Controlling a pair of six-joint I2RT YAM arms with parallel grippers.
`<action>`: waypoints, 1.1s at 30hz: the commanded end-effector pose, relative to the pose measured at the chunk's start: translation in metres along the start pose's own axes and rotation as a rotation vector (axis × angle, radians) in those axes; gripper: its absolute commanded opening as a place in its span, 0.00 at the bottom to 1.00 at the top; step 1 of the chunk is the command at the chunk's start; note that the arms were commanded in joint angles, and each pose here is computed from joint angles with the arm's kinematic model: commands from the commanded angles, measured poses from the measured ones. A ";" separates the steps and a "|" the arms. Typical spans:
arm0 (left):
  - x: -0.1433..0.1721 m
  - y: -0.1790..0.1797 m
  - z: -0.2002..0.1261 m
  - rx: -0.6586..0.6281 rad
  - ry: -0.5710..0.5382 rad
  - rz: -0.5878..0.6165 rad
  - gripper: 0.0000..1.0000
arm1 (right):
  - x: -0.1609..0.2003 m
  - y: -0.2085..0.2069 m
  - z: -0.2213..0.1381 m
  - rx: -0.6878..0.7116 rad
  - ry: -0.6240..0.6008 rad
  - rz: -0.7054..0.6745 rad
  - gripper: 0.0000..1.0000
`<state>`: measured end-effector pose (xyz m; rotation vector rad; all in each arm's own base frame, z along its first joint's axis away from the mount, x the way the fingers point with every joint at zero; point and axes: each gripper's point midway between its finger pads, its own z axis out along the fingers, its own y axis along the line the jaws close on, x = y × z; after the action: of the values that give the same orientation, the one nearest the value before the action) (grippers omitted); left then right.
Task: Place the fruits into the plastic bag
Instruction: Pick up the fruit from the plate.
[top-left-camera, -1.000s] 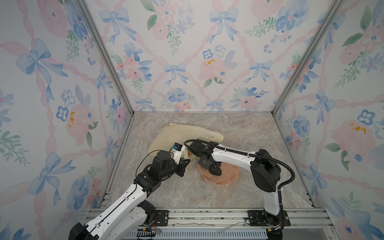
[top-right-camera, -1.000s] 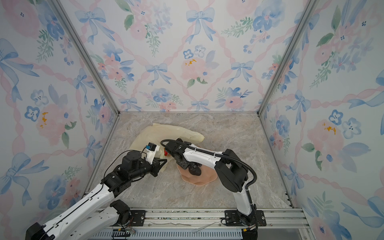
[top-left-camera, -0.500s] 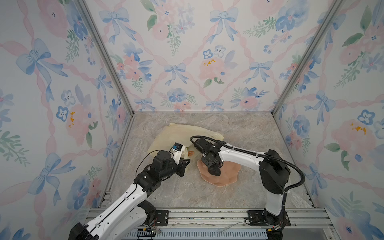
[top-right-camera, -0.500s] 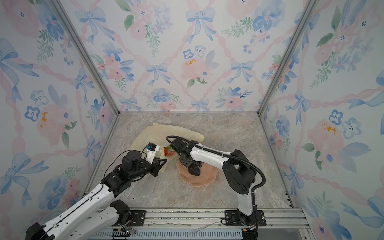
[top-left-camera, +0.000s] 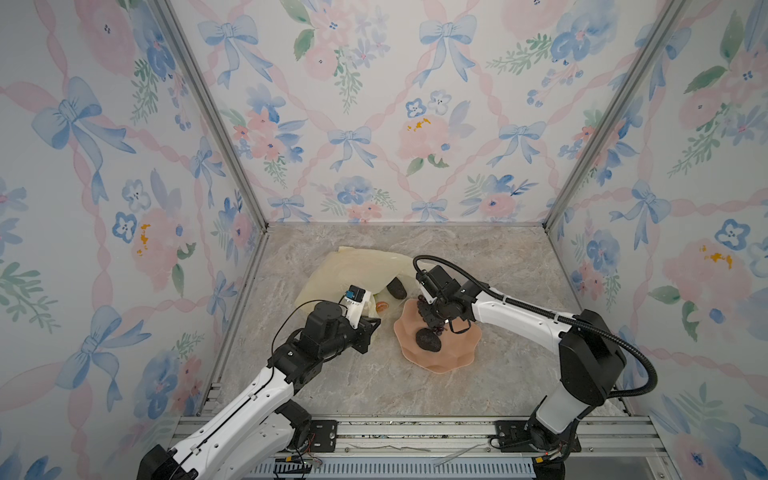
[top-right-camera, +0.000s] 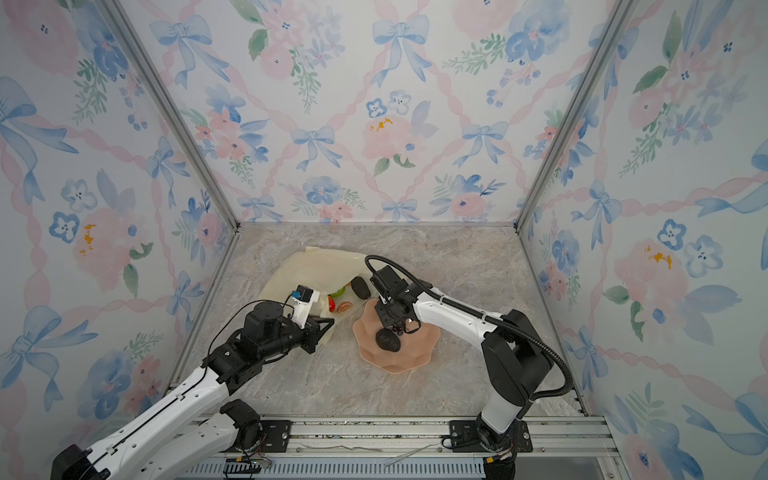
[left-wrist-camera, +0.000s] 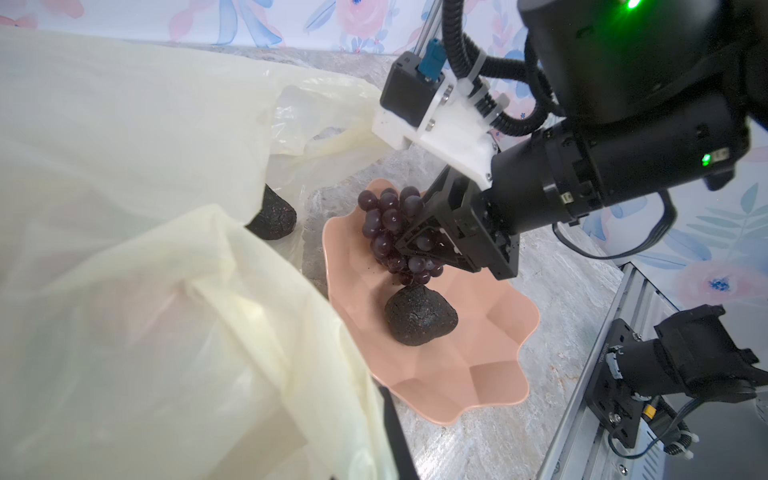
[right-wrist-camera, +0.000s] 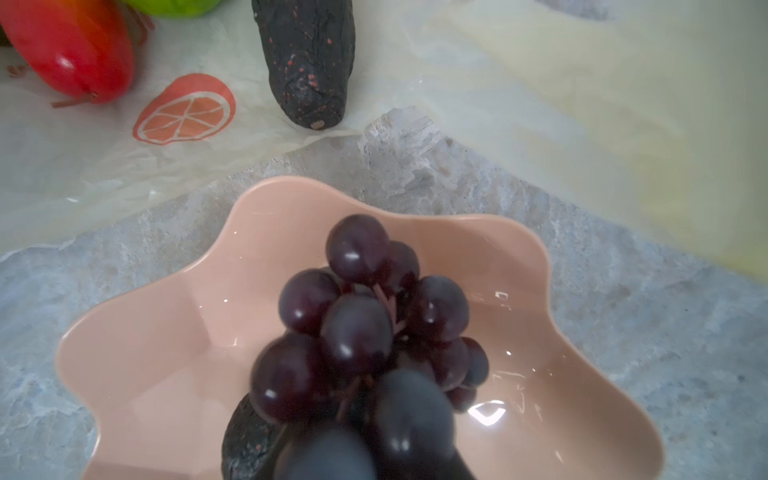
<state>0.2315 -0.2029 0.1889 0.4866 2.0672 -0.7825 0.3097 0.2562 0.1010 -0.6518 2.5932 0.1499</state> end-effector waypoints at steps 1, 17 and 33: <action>0.001 -0.001 0.001 -0.004 0.013 0.020 0.00 | -0.011 0.000 -0.017 -0.060 -0.074 0.065 0.32; 0.001 -0.003 -0.001 0.001 0.009 0.024 0.00 | -0.004 -0.013 -0.063 -0.075 -0.221 0.097 0.29; -0.001 -0.004 -0.002 0.002 0.001 0.025 0.00 | -0.030 -0.007 -0.137 -0.178 -0.407 0.150 0.29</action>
<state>0.2296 -0.2051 0.1889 0.4965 2.0663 -0.7877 0.2772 0.2290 0.2031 -0.4757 2.3188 0.4315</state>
